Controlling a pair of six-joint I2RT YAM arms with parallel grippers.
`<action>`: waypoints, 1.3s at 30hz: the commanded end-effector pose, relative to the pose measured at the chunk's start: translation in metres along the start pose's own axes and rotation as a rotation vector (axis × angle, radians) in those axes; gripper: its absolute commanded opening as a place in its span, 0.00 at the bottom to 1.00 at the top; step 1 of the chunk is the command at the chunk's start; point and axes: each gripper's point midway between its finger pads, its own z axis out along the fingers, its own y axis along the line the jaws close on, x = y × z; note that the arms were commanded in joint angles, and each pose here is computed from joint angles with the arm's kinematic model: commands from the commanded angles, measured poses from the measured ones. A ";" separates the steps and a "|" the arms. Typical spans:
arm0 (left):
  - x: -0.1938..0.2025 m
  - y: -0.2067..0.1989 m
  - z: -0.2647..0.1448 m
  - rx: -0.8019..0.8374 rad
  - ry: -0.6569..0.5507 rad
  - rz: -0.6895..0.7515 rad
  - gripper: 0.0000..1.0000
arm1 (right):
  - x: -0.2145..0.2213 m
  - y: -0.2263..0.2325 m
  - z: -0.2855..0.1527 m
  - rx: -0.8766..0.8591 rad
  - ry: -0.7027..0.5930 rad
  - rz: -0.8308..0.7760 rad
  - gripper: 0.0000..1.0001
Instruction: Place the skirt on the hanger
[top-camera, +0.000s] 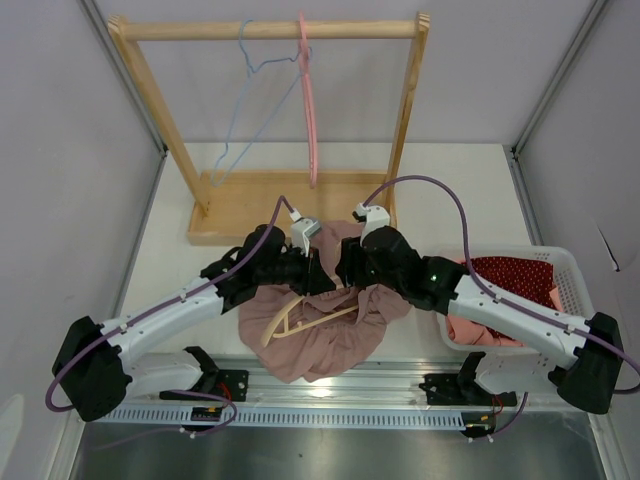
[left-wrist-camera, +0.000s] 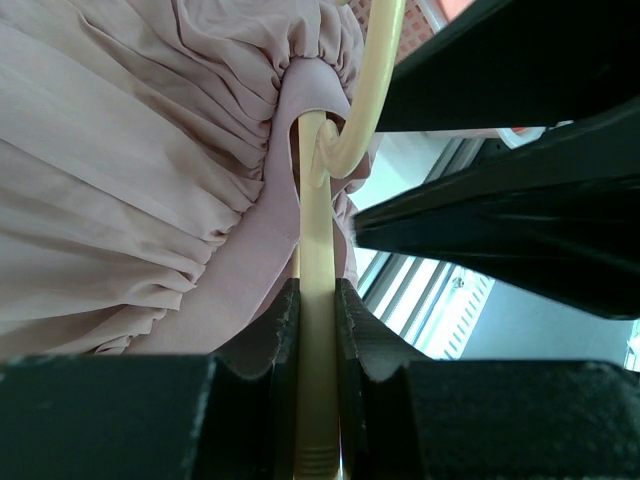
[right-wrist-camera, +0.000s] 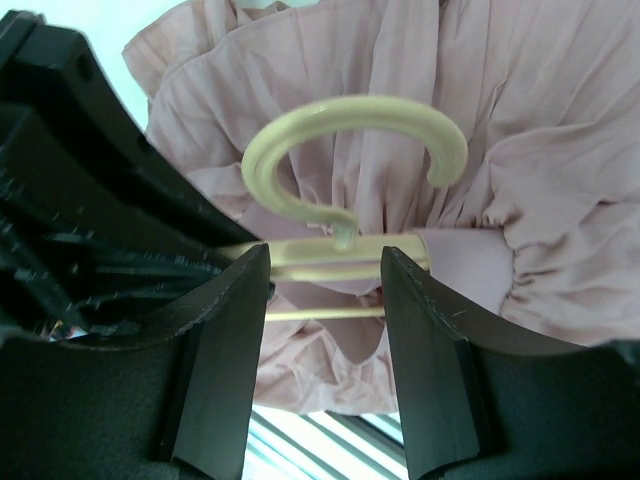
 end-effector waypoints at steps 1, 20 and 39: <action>0.000 -0.004 0.002 0.006 -0.003 0.010 0.00 | -0.019 0.006 0.007 -0.008 -0.074 0.013 0.54; -0.007 -0.011 0.003 0.008 -0.004 0.020 0.00 | 0.005 -0.011 0.027 0.048 -0.099 0.034 0.44; -0.017 -0.006 -0.010 -0.079 -0.042 0.012 0.29 | 0.000 -0.025 0.022 0.104 -0.158 0.045 0.00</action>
